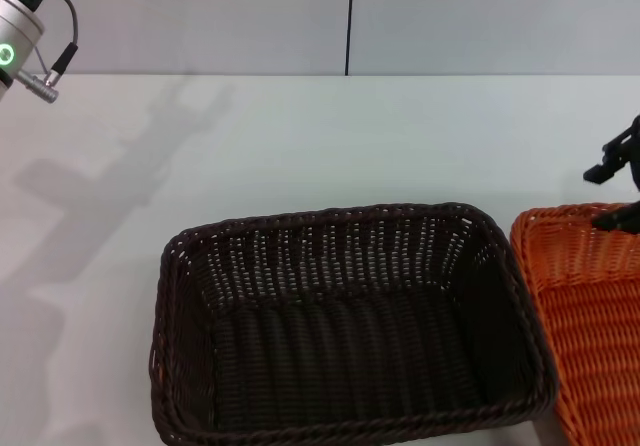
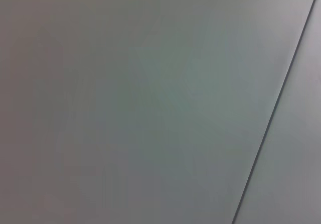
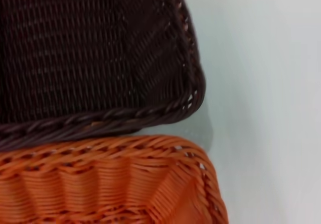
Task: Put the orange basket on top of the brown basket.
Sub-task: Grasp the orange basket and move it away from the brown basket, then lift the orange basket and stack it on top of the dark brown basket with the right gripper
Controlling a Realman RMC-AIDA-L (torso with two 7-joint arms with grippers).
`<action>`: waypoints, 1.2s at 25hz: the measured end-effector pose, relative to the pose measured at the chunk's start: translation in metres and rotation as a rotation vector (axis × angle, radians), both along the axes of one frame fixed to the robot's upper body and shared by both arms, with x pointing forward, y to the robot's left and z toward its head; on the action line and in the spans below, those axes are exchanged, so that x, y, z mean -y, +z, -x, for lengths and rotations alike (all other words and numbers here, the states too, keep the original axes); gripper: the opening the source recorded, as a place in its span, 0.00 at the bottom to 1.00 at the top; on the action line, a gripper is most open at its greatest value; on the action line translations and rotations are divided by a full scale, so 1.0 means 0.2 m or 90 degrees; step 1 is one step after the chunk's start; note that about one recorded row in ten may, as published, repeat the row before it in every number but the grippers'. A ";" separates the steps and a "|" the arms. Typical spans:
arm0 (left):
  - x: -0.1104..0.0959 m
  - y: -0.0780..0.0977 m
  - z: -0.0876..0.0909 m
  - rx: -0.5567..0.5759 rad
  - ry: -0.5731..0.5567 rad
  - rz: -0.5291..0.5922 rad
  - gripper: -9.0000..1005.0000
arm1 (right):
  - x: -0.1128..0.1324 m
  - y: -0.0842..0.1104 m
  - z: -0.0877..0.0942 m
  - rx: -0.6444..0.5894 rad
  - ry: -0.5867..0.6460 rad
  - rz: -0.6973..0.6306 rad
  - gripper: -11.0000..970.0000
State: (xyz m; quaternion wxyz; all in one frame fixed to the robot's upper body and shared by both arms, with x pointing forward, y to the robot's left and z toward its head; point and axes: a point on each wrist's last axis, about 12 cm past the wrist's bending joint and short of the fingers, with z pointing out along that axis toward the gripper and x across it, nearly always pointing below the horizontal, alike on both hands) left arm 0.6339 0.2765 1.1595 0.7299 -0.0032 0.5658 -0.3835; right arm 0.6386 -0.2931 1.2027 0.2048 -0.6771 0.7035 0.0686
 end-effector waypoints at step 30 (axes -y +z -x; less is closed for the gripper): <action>-0.07 -0.04 0.02 -0.018 0.037 0.029 0.84 | 0.30 -0.12 0.10 -0.133 -0.111 0.041 0.19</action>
